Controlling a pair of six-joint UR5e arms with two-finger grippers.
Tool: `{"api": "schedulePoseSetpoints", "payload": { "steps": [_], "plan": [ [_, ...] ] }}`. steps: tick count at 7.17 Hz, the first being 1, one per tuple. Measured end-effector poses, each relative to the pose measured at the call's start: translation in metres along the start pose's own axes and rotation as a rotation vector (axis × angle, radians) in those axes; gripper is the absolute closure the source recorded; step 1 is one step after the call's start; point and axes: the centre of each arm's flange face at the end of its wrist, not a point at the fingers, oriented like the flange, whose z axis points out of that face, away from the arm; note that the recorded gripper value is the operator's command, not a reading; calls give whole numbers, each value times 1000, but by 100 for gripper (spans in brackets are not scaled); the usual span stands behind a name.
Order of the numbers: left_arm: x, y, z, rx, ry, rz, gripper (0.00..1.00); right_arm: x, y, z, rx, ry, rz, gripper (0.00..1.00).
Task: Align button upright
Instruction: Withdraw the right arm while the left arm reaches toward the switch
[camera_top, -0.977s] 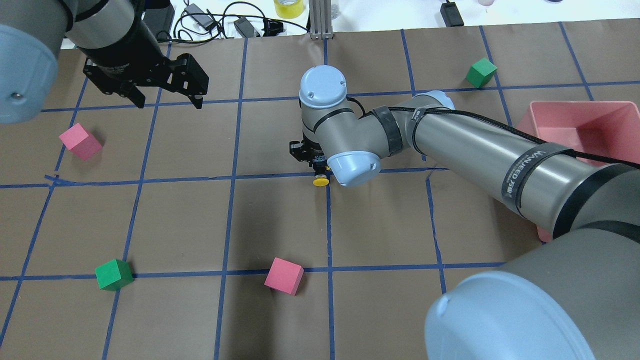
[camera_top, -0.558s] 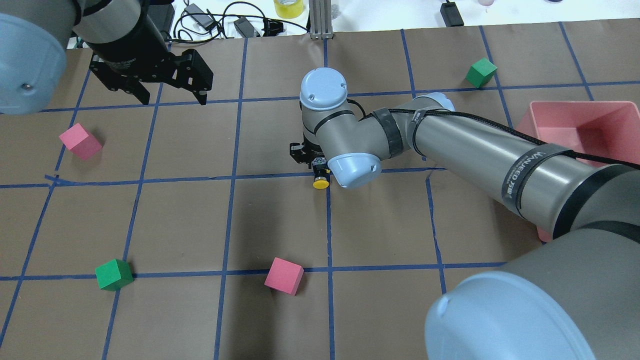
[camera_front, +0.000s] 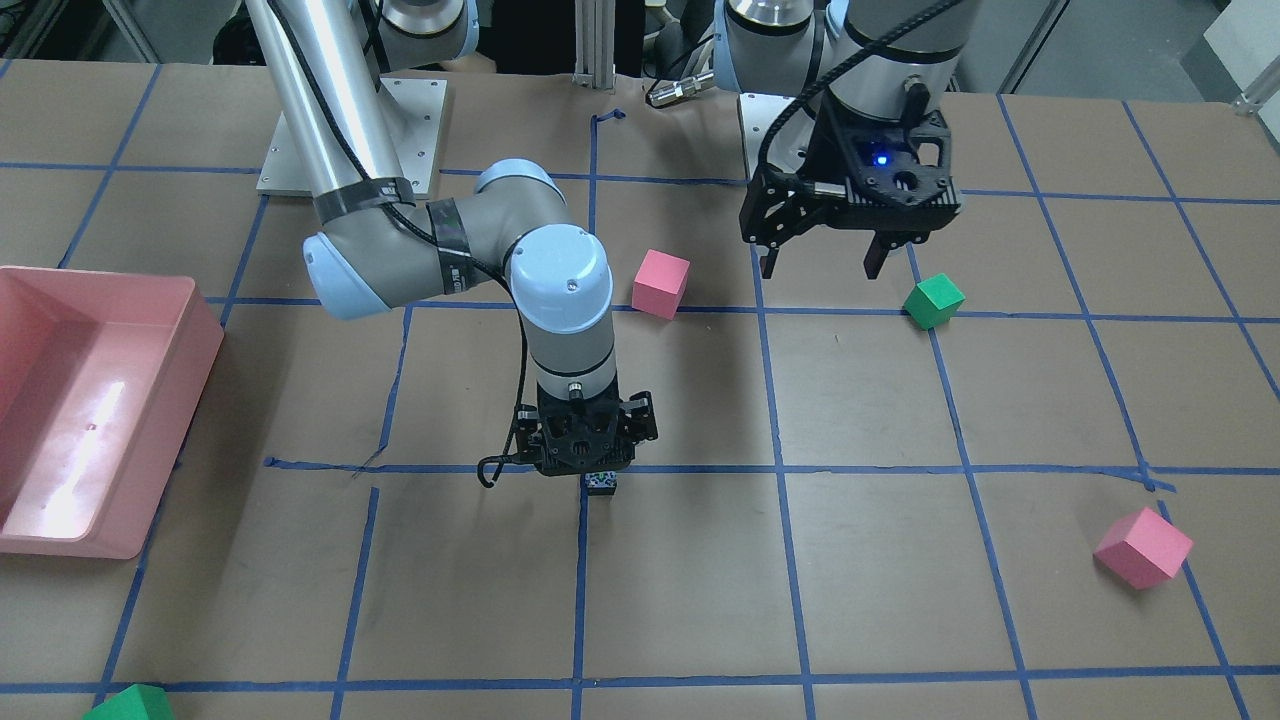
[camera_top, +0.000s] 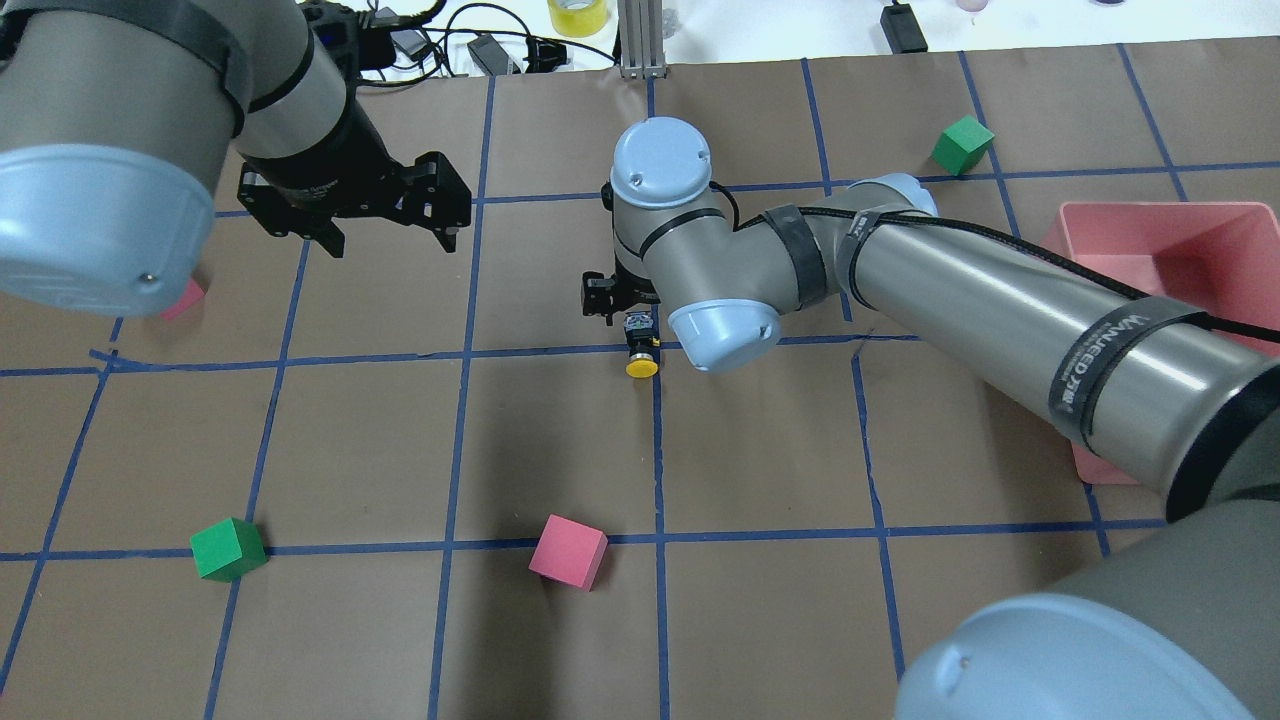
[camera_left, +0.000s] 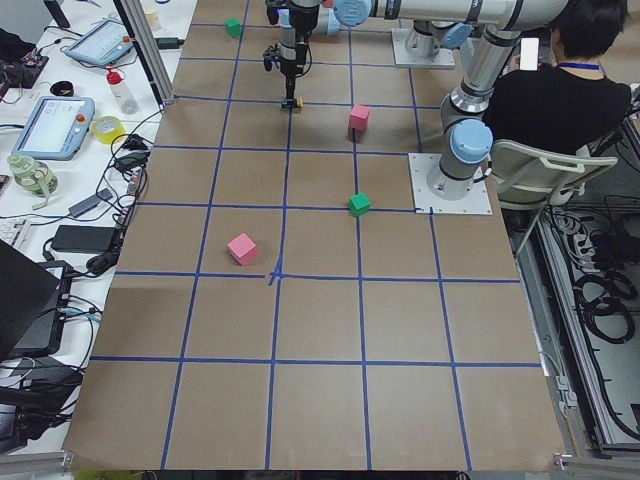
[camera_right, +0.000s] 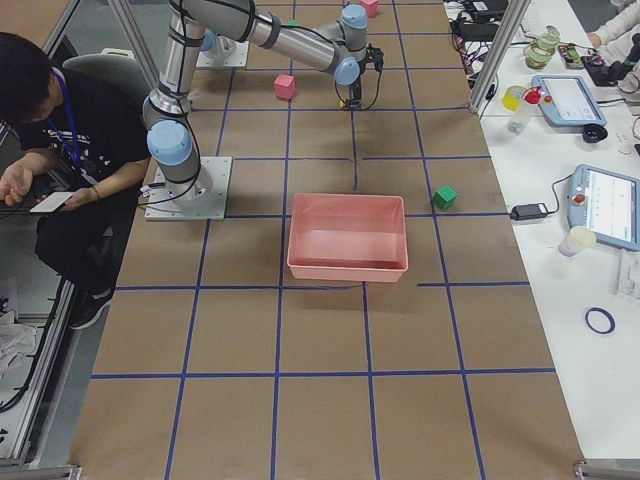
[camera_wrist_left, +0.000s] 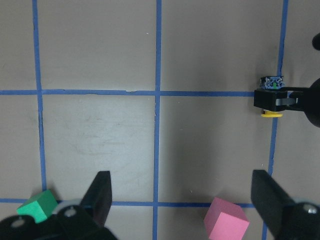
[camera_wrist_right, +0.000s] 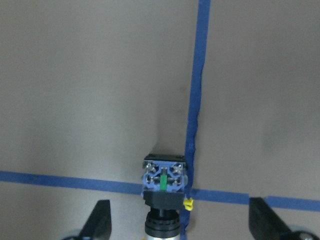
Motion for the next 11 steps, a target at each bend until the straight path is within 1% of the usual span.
{"api": "schedulePoseSetpoints", "payload": {
  "steps": [1, 2, 3, 4, 5, 6, 7, 8, 10, 11],
  "plan": [
    [9, 10, 11, 13, -3, 18, 0, 22, -8, -26, 9, 4, 1, 0],
    [17, 19, 27, 41, -2, 35, 0, 59, -17, -63, 3, 13, 11, 0],
    [25, 28, 46, 84, 4, 44, 0, 100, -21, -103, -10, 22, 23, 0],
    [35, 37, 69, 148, 10, 45, 0, 132, -20, -145, -31, 28, 38, 0],
    [45, 48, 95, 223, 13, 50, 0, 149, -16, -186, -56, 31, 50, 0],
    [55, 60, 121, 287, 16, 40, 0, 153, -9, -224, -72, 33, 55, 0],
    [68, 71, 145, 335, 27, 9, 0, 153, 3, -255, -72, 32, 57, 0],
    [84, 78, 167, 370, 34, -18, 0, 153, 13, -274, -62, 32, 56, 0],
    [119, 87, 212, 432, 44, -70, 0, 157, 17, -287, -31, 46, 53, 0],
    [134, 91, 235, 461, 47, -76, 0, 158, 17, -289, -22, 50, 51, 0]
  ]
}}
